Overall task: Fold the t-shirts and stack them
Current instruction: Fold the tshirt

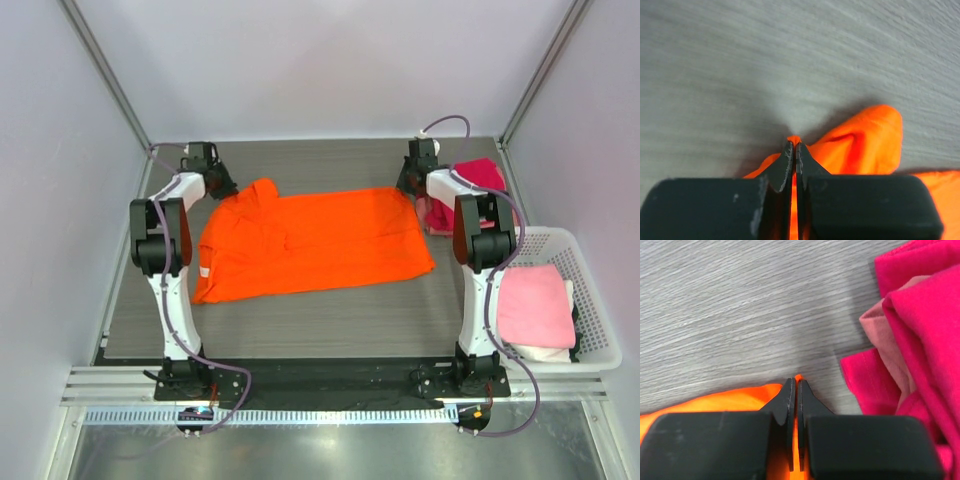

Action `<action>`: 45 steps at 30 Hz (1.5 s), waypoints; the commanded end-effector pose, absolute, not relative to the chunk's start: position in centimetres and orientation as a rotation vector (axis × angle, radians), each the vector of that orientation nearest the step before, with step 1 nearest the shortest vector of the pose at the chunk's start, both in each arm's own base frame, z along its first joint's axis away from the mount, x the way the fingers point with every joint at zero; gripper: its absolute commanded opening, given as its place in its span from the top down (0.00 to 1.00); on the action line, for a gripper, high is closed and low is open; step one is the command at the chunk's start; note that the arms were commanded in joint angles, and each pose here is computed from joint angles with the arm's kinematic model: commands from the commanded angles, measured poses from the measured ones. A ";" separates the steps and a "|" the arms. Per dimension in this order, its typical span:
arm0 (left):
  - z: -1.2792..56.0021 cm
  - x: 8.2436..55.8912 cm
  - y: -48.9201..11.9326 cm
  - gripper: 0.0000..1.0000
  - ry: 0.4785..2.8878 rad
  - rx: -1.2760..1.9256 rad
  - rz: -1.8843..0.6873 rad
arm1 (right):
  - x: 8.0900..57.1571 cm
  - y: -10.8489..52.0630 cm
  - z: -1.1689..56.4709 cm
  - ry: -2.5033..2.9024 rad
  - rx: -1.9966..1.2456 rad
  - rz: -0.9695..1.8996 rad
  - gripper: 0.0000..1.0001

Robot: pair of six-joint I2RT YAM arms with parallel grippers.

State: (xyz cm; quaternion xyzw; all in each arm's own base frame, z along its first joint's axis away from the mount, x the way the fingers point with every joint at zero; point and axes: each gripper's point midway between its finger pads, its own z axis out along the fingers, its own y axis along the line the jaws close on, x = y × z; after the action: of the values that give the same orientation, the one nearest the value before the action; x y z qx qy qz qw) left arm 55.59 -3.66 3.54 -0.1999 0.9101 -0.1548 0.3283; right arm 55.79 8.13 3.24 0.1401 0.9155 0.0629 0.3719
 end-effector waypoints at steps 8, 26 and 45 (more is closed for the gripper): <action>13.5 55.1 -4.4 1.00 2.125 -0.486 -0.503 | 55.0 8.6 10.8 2.231 0.393 0.226 0.99; 16.8 46.7 -5.4 1.00 1.990 -0.365 -0.426 | 49.9 6.7 13.4 2.227 0.461 0.168 0.99; 16.4 36.6 -4.3 1.00 1.906 -0.399 -0.309 | 42.9 4.9 11.2 2.217 0.546 0.119 0.99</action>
State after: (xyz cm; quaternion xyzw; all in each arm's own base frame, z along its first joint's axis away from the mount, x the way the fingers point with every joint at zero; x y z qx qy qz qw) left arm 36.93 -5.13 14.65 -0.1533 0.8278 -0.1414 0.5208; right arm 42.46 5.16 8.18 0.2025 0.9097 0.0392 0.3605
